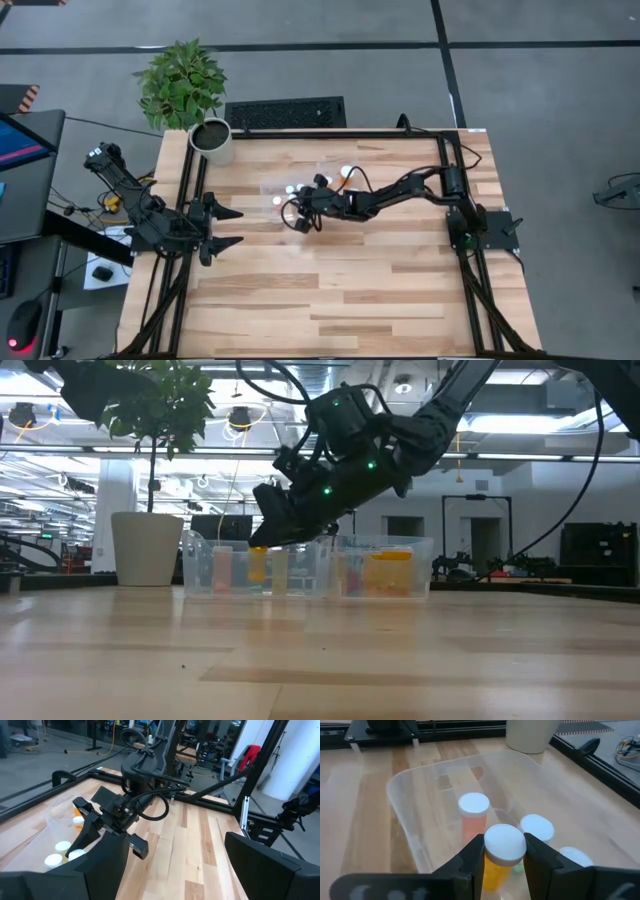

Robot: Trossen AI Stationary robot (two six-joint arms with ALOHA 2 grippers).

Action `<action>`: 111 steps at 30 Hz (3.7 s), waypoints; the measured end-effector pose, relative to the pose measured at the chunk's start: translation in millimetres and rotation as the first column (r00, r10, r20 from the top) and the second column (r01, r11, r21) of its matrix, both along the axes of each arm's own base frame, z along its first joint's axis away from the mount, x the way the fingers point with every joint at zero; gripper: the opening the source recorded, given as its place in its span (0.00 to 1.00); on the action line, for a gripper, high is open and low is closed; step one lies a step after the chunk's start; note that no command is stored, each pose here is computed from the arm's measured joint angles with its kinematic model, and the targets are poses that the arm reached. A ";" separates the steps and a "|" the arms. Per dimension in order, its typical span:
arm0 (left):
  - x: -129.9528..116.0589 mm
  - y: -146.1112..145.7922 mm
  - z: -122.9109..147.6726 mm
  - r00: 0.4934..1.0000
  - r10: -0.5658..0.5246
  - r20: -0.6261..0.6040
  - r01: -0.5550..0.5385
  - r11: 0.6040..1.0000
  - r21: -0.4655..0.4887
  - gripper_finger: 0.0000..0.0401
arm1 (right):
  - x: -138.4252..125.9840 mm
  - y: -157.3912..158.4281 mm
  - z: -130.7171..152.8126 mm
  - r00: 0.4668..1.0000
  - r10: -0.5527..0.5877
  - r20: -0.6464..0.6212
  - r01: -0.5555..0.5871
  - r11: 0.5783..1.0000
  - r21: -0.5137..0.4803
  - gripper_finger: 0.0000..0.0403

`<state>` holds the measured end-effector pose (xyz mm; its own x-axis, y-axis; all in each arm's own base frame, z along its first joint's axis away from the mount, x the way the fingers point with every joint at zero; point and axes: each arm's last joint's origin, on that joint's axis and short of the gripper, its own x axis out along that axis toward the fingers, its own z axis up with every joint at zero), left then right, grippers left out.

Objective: Pick and place medicine bottles into bin by pill shape (circle, oval)
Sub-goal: Put the orange tablet bottle into the left transparent bin, then return to Home Position

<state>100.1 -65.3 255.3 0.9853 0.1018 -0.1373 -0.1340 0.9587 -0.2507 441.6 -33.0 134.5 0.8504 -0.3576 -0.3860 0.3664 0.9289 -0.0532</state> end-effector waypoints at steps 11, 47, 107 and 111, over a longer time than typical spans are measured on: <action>0.0 0.0 0.0 1.000 0.002 0.002 -0.002 1.000 -0.015 0.80 | -2.1 -3.1 -3.4 0.999 -0.018 -0.034 0.019 1.000 0.025 0.29; 0.0 0.0 0.0 1.000 0.003 0.002 -0.003 1.000 -0.018 0.80 | -2.9 -2.9 -4.5 0.998 -0.006 -0.055 0.007 1.000 0.015 0.49; -29.3 30.8 -42.8 0.983 0.015 0.184 0.016 0.986 -0.164 0.80 | -375.8 27.1 107.5 0.881 0.108 0.460 -0.130 0.991 0.017 0.46; -24.8 26.4 -57.4 0.982 -0.002 0.191 0.035 0.985 -0.170 0.80 | -366.2 29.3 99.6 0.894 0.132 0.429 -0.156 0.987 0.022 0.45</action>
<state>75.3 -38.9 197.9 0.9965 0.0742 0.0380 -0.0507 0.9011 -0.4306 75.4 -3.7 234.1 0.9782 -0.2076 0.0082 0.2048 0.9702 0.1292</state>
